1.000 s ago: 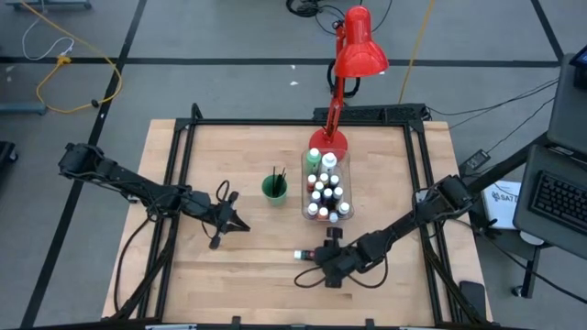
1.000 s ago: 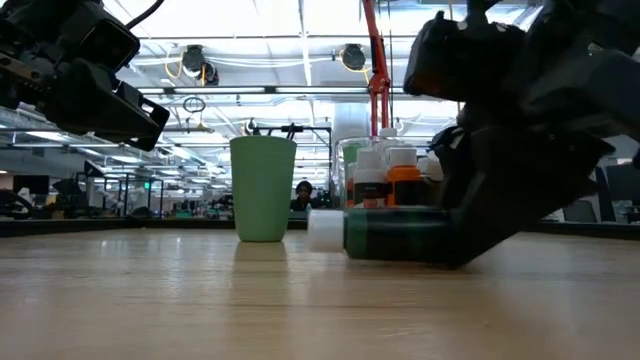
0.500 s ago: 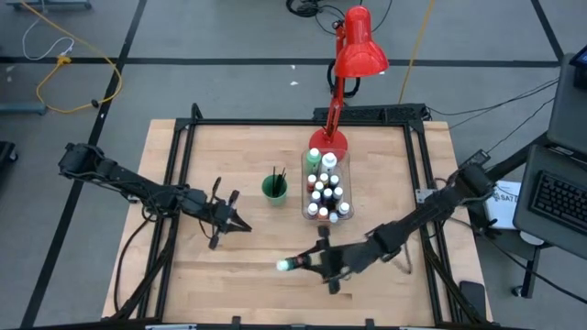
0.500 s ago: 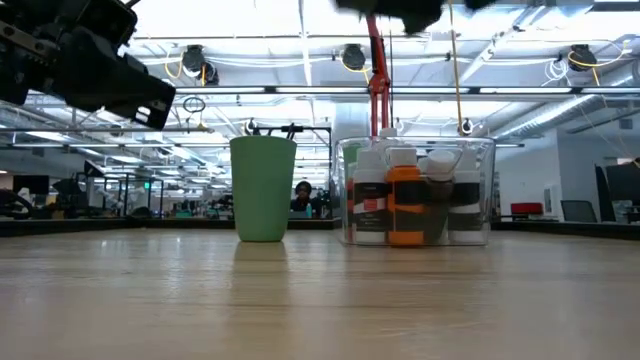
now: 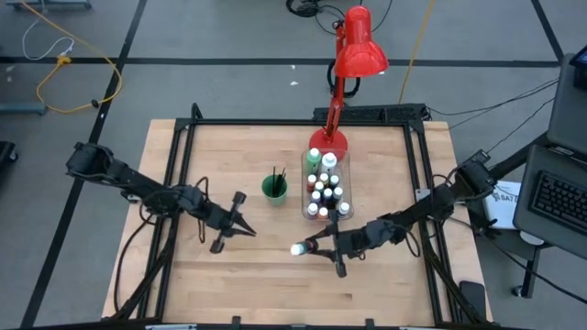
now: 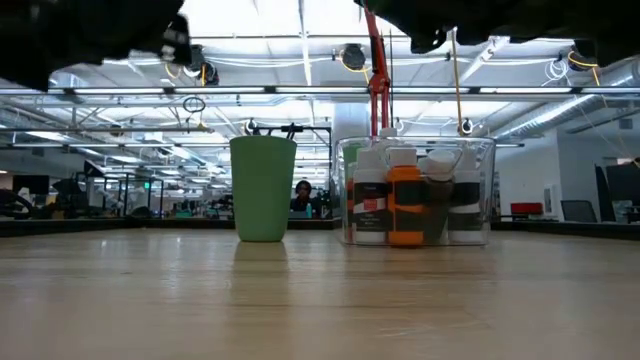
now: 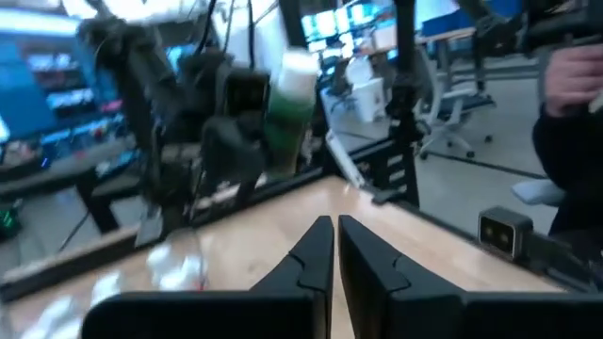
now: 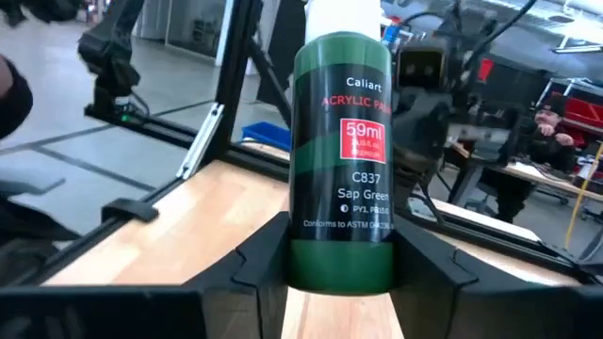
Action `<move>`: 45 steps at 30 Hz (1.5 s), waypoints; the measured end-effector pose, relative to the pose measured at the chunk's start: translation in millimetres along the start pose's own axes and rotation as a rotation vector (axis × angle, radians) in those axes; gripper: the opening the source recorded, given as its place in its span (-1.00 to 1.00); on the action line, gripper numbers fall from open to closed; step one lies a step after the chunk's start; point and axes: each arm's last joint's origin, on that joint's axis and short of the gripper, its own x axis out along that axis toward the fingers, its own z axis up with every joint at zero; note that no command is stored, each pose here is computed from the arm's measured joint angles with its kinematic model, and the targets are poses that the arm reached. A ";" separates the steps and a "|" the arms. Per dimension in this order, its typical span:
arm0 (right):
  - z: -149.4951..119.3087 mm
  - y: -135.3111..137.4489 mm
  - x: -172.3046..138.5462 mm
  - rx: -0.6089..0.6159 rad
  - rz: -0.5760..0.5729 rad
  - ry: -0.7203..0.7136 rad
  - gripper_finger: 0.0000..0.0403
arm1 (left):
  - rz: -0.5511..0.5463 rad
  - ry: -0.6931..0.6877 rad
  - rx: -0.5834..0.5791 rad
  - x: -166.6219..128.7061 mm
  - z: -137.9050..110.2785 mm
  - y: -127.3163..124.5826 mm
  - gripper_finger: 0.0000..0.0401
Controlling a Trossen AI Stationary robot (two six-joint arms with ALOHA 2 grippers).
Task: Pick & Place Paint Supplies
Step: Put the small green paint bottle into the transparent bin
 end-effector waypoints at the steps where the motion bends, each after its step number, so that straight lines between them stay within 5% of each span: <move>1: -0.8 -0.3 0.2 -0.008 0.003 0.006 -0.32 | -0.015 -0.009 0.011 6.4 2.6 0.6 -0.87; 7: -4.2 -3.7 1.4 -0.035 0.000 0.034 -0.31 | -0.124 -0.036 0.153 48.8 12.8 1.8 -0.56; 17: -5.2 -7.4 2.3 -0.084 -0.010 0.037 -0.30 | -0.064 -0.106 0.302 104.6 35.2 23.7 0.37; 23: -6.5 -11.3 3.3 -0.095 -0.021 0.043 -0.30 | -0.042 -0.097 0.279 120.1 33.2 34.4 0.64; 31: -7.4 -15.4 4.3 -0.086 -0.035 0.047 -0.30 | -0.051 -0.077 0.263 130.8 23.3 44.4 0.46; 40: -6.4 -16.3 4.2 -0.071 -0.054 0.043 -0.30 | -0.016 -0.063 0.139 128.3 20.6 55.2 -0.38; 45: -8.6 -17.5 4.4 -0.040 -0.062 0.062 -0.29 | -0.019 -0.063 0.150 127.4 19.8 58.3 -0.53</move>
